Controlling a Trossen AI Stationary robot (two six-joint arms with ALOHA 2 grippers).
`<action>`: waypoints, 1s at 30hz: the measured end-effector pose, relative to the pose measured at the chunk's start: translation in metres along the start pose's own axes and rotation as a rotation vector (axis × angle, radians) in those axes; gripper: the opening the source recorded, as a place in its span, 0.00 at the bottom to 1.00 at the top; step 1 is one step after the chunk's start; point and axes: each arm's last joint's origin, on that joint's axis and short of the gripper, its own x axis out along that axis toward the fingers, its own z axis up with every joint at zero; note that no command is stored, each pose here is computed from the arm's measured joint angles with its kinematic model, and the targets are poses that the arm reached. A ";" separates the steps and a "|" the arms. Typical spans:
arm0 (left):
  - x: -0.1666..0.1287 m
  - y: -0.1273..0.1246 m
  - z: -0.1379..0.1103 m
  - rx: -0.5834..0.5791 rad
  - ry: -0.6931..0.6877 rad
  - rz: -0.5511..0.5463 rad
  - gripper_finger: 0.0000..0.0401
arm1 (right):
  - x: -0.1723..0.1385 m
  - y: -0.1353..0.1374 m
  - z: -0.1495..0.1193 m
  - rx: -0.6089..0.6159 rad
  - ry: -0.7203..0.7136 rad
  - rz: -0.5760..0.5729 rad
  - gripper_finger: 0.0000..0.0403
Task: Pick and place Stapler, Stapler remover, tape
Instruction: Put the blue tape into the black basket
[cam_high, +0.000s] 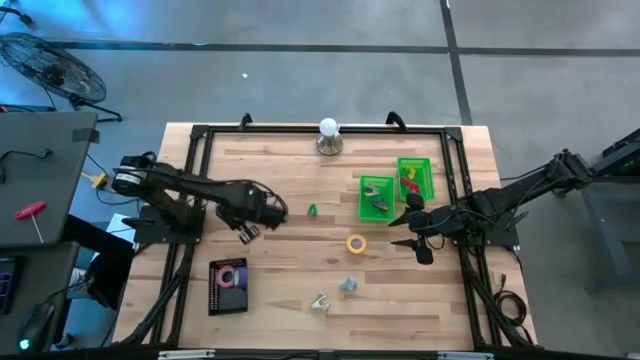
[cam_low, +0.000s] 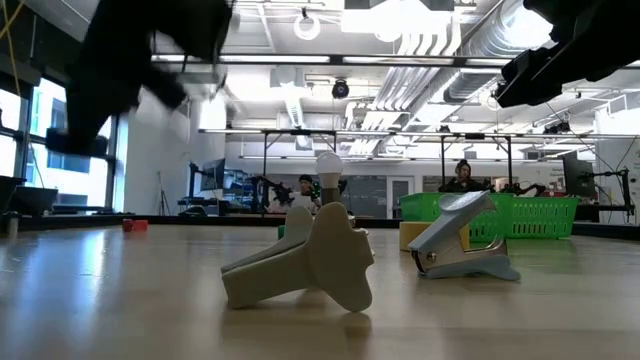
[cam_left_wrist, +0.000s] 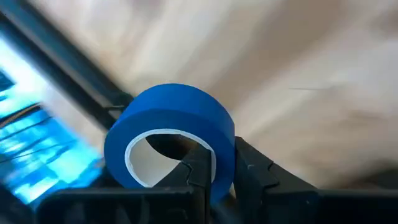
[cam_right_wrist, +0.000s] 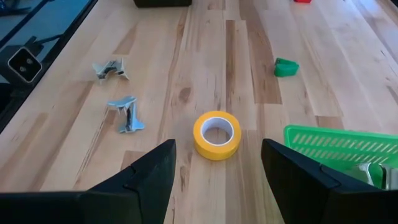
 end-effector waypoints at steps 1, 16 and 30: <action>-0.012 -0.006 -0.006 -0.013 -0.030 -0.033 0.08 | 0.000 0.000 0.000 -0.005 0.002 0.007 0.57; -0.048 -0.100 -0.129 -0.299 -0.346 -0.474 0.08 | 0.000 0.001 -0.001 -0.055 0.013 0.050 0.57; -0.017 -0.149 -0.166 -0.354 -0.187 -0.549 0.08 | 0.000 0.002 0.000 0.000 0.015 0.078 0.57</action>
